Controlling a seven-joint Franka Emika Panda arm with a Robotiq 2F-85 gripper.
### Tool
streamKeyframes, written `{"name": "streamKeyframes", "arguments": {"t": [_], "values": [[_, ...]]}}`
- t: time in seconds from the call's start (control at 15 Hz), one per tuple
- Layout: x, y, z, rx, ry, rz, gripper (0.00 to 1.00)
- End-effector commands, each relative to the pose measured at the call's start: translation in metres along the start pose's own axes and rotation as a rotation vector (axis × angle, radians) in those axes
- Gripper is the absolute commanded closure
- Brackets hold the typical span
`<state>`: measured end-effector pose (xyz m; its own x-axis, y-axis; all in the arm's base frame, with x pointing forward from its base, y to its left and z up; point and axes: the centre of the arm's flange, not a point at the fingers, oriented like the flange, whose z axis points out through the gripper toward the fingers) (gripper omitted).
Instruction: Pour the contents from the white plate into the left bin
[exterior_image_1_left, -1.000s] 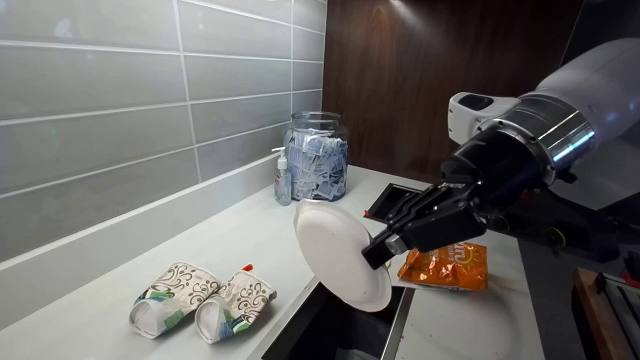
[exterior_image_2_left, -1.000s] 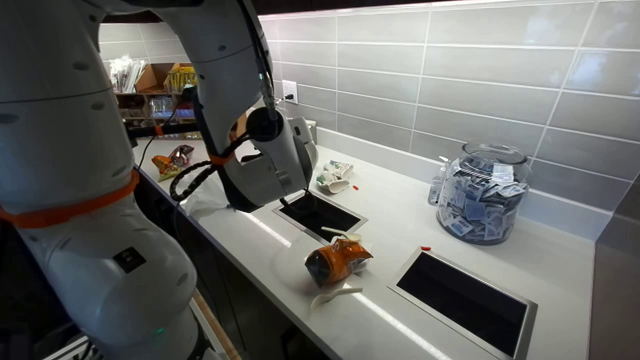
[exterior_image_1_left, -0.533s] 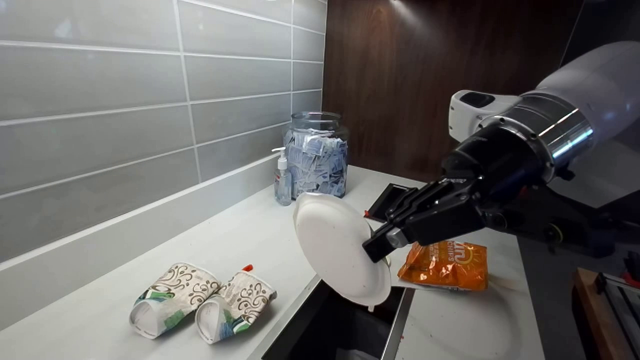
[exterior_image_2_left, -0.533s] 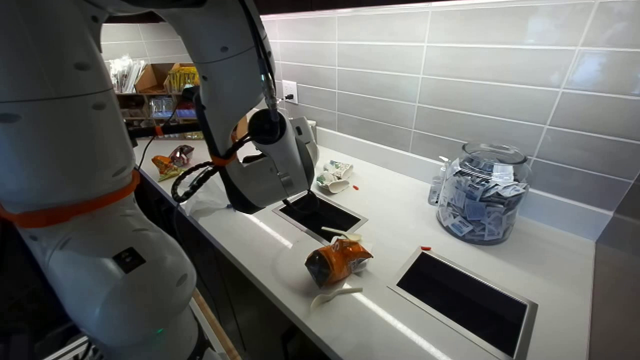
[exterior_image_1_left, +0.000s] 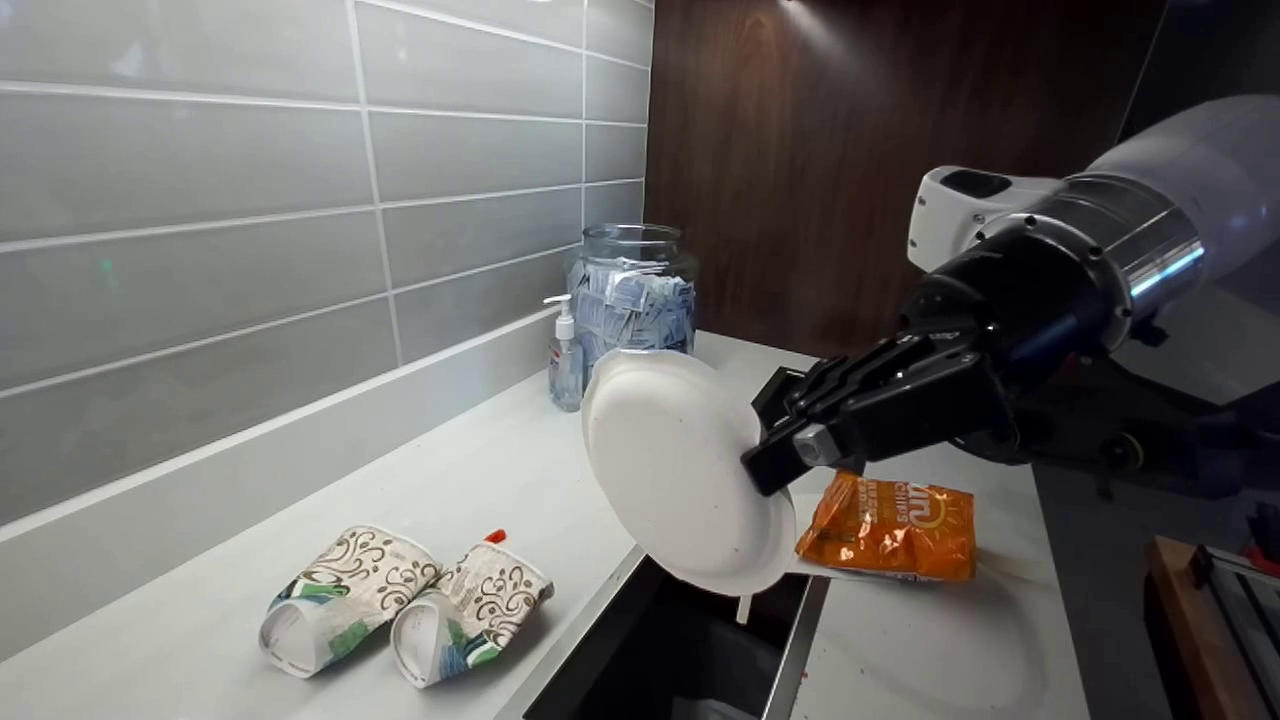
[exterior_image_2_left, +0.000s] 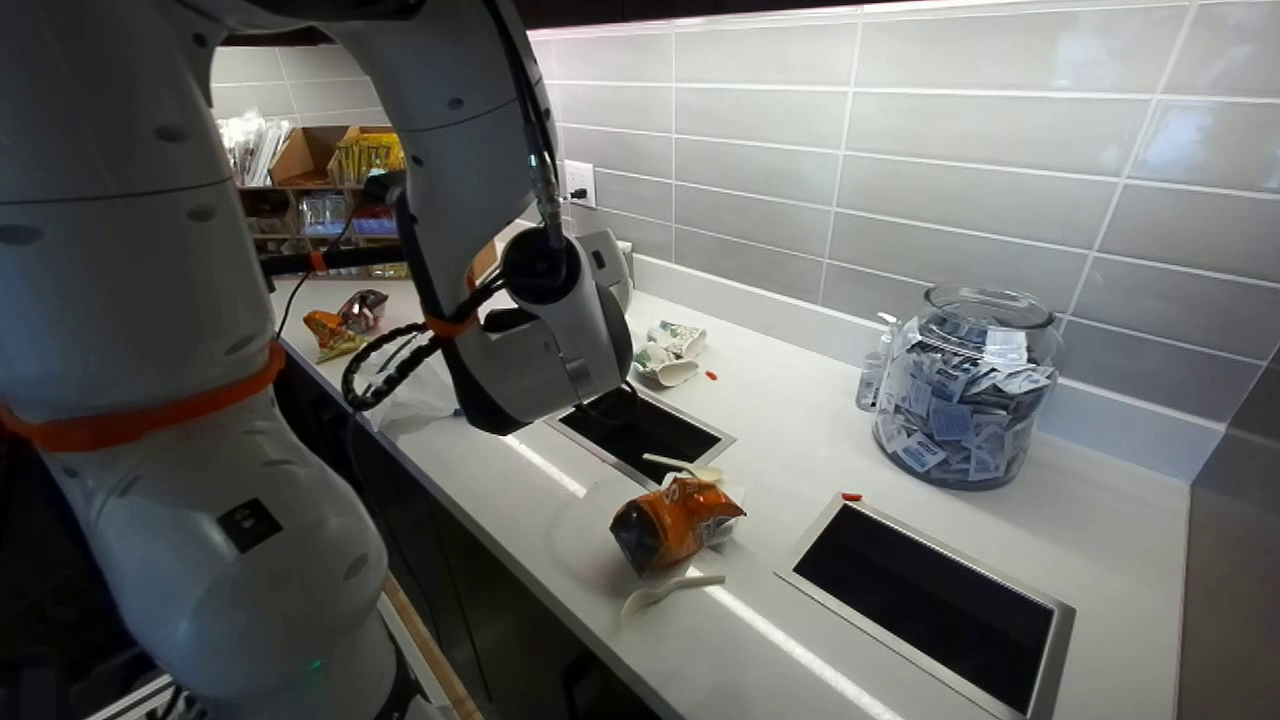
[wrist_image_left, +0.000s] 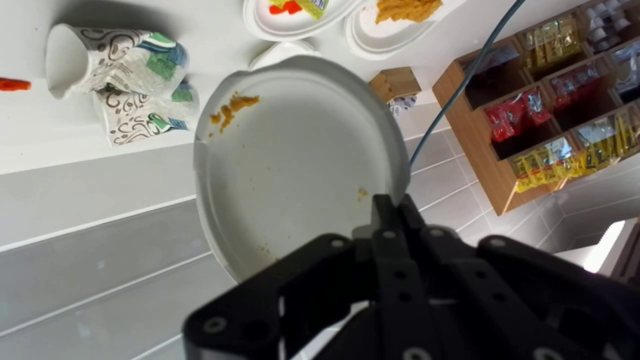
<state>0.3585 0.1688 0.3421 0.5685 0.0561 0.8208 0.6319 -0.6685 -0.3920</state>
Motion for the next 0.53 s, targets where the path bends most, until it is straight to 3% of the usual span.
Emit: {"name": "streamKeyframes", "arguments": {"t": [0.0,0.27,0.47], "values": [[-0.009,0.009,-0.013,0.015,0.033,0.027,0.99],[-0.008,0.021,-0.032,0.086,0.154,0.051,0.99],[-0.005,0.023,-0.026,0.065,0.113,0.083,0.99]]}}
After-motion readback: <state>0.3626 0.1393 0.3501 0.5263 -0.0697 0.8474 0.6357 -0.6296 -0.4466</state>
